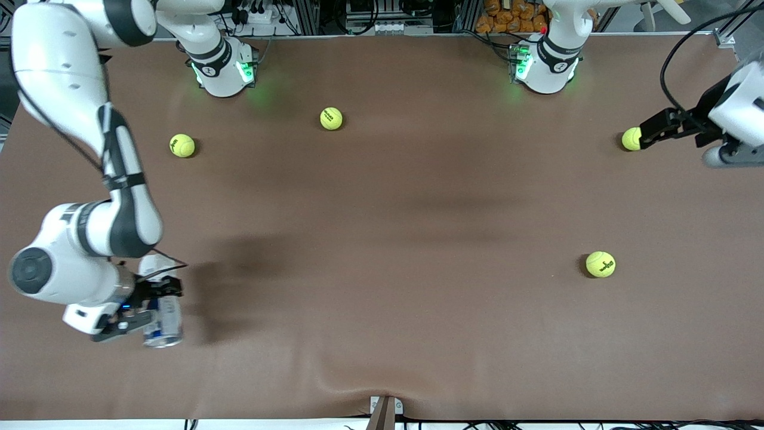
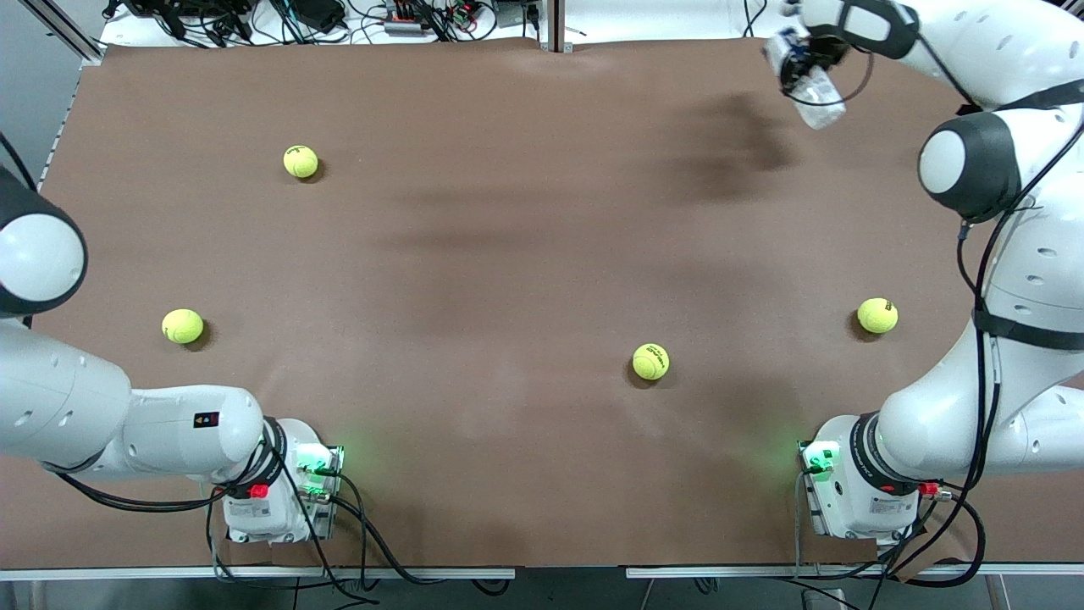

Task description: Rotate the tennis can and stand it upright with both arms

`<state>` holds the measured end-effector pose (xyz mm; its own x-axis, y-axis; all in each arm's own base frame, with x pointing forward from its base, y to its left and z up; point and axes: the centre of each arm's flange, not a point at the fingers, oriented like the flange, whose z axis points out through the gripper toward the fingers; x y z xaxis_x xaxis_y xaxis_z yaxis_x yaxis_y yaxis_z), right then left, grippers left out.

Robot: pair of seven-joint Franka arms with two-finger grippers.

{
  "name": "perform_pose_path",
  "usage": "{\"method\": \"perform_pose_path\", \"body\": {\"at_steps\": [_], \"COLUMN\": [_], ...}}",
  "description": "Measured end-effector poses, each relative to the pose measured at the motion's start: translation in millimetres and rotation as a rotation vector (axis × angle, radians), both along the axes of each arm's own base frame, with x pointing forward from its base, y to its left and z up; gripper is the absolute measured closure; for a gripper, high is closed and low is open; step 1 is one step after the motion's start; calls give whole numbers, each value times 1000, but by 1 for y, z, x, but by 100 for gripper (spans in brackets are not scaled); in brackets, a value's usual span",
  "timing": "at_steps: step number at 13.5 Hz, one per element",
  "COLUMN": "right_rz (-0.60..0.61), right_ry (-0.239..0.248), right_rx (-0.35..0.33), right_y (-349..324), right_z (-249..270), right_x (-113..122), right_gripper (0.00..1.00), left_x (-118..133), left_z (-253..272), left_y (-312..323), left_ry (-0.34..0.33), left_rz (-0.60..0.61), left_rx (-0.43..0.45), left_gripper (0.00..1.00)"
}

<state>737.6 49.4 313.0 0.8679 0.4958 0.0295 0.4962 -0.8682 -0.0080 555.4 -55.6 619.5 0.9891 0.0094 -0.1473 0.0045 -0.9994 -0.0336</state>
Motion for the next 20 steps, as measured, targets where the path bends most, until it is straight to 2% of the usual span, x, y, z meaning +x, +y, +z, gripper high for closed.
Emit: {"method": "perform_pose_path", "body": {"at_steps": [3, 5, 8, 12, 15, 17, 20], "right_rz": [296, 466, 637, 859, 1020, 1086, 1102], "right_ry": [-22, -25, -43, -65, -76, -79, -102], "right_rx": [39, 61, 60, 2, -59, -69, -67], "right_y": [124, 207, 309, 412, 467, 478, 477], "right_z": [18, 19, 14, -15, -47, -65, -88], "right_x": [-19, -44, -88, -155, -204, -215, -212], "right_gripper": [22, 21, 20, 18, 18, 18, 18], "left_x": [23, 38, 49, 56, 66, 70, 73], "left_z": [-53, -92, -126, -154, -192, -213, -243], "left_y": [-9, -11, -10, -10, -15, -21, -33], "left_ry": [88, 151, 202, 249, 295, 332, 396], "left_rz": [-20, -24, -23, -23, -13, 5, 40], "left_rx": [-8, -13, -18, -25, -79, -156, -292], "left_gripper": [0, 0, 0, 0, 0, 0, 0]}}
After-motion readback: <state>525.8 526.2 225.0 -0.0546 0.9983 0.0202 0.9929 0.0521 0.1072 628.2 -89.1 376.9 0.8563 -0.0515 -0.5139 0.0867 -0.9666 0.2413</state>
